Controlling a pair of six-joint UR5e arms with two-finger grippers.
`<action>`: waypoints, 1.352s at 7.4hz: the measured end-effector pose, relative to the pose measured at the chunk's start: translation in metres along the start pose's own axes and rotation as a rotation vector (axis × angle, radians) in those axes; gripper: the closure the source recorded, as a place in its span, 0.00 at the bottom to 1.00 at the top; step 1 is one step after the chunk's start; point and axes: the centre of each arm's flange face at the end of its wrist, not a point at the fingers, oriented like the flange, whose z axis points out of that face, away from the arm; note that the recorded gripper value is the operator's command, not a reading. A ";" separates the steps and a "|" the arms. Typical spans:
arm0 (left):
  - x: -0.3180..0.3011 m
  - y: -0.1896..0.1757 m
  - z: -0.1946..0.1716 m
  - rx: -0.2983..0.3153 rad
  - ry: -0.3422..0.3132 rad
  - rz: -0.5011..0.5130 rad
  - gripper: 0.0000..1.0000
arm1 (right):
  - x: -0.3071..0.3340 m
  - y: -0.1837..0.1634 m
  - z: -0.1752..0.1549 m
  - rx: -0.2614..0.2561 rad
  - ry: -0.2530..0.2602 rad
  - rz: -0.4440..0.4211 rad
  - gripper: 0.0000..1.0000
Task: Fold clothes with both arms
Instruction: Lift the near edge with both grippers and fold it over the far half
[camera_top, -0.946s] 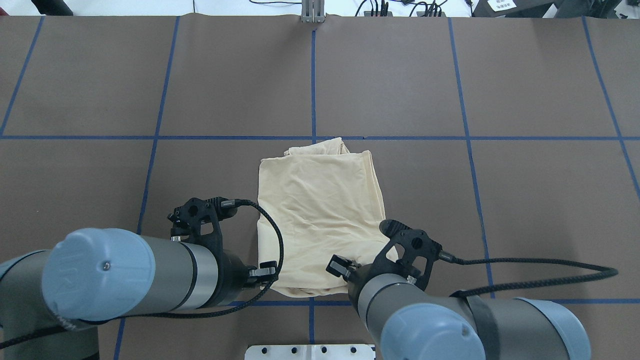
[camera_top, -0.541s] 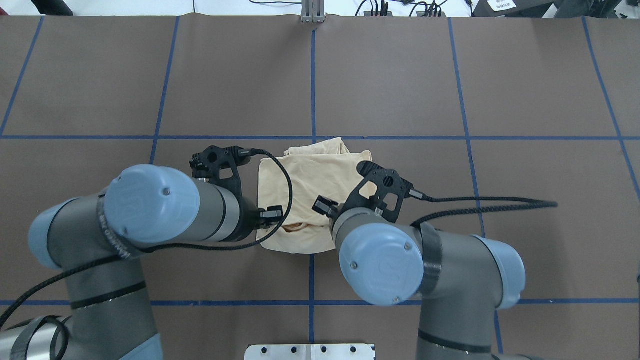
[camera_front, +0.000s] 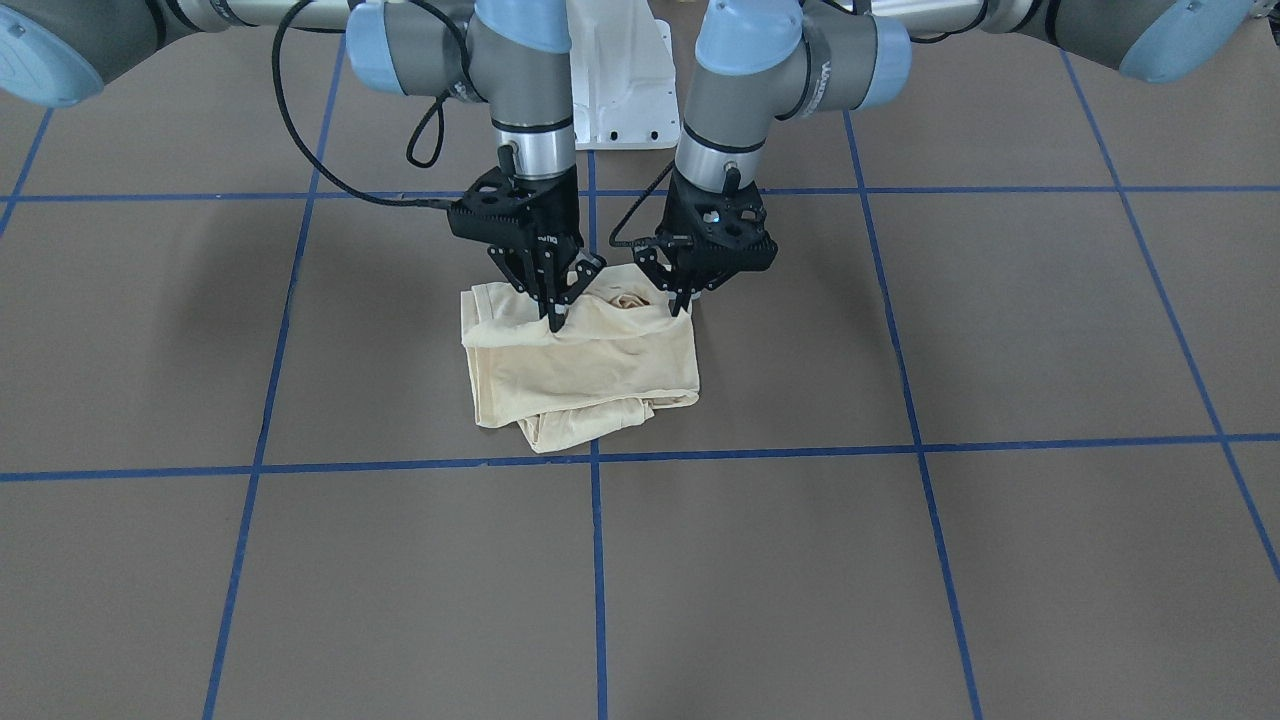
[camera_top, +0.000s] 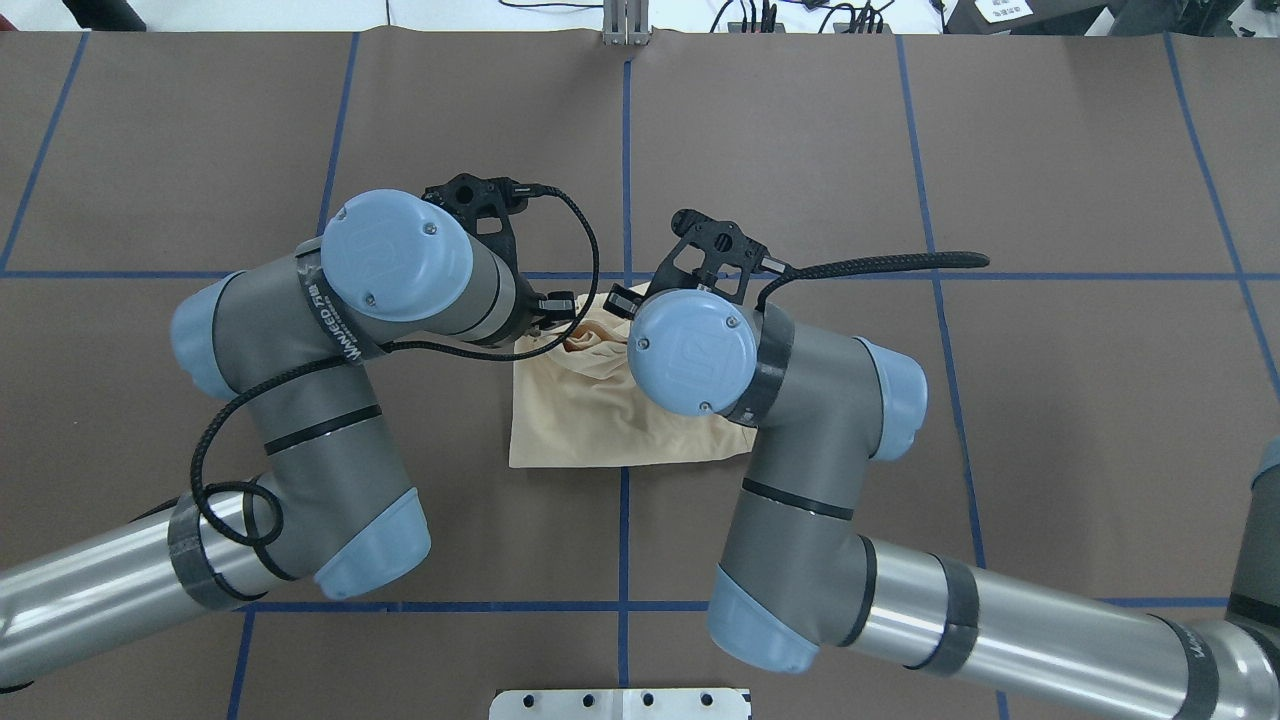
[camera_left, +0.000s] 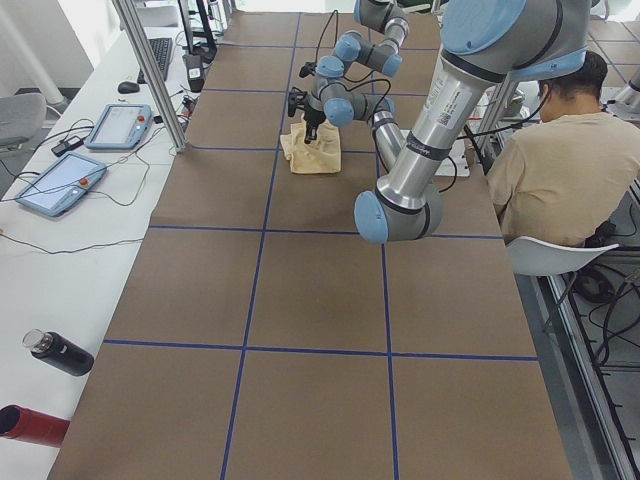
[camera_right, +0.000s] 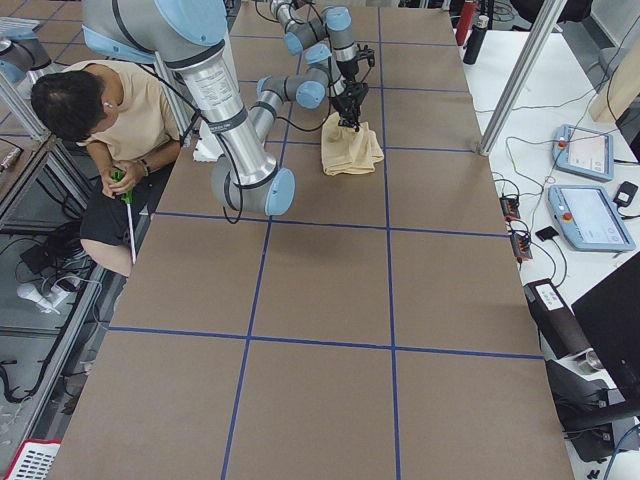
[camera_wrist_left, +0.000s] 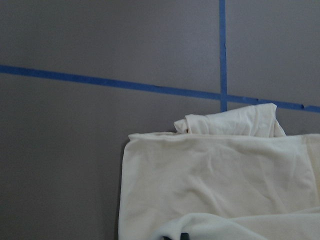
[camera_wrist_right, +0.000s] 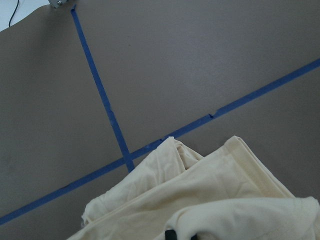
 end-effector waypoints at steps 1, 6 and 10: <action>-0.007 -0.014 0.019 0.014 -0.005 0.008 1.00 | -0.008 -0.013 0.019 -0.004 0.006 -0.023 1.00; -0.028 -0.040 0.055 0.038 -0.019 0.037 0.00 | -0.010 -0.038 0.052 -0.013 0.021 -0.107 0.00; -0.061 -0.058 0.025 0.025 0.034 0.232 0.00 | -0.024 -0.062 0.037 -0.147 -0.013 -0.204 0.00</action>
